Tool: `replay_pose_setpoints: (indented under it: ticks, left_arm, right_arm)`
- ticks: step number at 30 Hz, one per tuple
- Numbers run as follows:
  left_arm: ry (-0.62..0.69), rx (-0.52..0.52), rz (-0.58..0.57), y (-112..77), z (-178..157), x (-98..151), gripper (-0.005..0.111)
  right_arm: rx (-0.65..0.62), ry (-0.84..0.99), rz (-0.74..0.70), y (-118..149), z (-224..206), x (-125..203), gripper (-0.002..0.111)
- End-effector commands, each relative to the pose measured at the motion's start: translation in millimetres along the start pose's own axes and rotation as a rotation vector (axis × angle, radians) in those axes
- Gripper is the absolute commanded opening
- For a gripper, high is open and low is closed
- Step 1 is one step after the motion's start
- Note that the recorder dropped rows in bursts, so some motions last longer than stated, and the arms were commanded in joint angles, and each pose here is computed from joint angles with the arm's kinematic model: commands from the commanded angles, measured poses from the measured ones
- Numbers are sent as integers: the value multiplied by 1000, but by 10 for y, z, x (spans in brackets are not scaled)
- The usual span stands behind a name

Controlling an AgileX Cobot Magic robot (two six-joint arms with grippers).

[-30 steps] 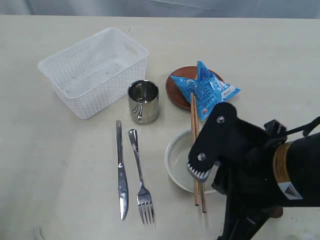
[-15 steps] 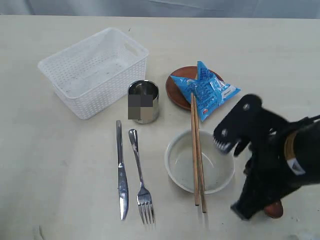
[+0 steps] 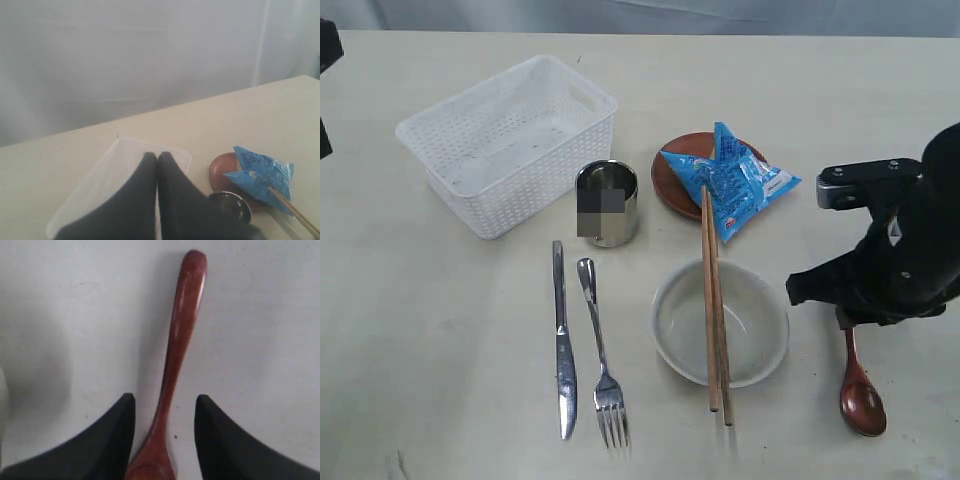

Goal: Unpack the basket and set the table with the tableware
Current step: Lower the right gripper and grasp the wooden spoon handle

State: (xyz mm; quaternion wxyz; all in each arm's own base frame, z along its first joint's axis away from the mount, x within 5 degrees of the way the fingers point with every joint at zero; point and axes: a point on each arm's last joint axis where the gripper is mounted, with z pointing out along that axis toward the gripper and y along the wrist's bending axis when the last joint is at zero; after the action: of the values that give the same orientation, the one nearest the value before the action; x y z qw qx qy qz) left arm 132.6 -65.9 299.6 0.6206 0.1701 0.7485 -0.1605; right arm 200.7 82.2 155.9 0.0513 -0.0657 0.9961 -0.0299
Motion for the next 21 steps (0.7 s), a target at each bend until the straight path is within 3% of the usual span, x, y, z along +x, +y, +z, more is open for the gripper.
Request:
replay_pose_setpoints:
  ticks: [1,10,17,21]
  left_arm:
    - [-3,14,-15,-17,-2,-20,0]
    - [-3,14,19,-16,-2,-20,0]
    - [-7,7,19,-11,-2,-23,0]
    - [-7,7,25,-11,-2,-23,0]
  right_arm:
    - [-8,-23,64,39,155,-129,41]
    - [22,6,63,61,322,-209,39]
    - [21,-14,67,64,338,-232,-1]
    - [6,-37,112,76,337,-252,0]
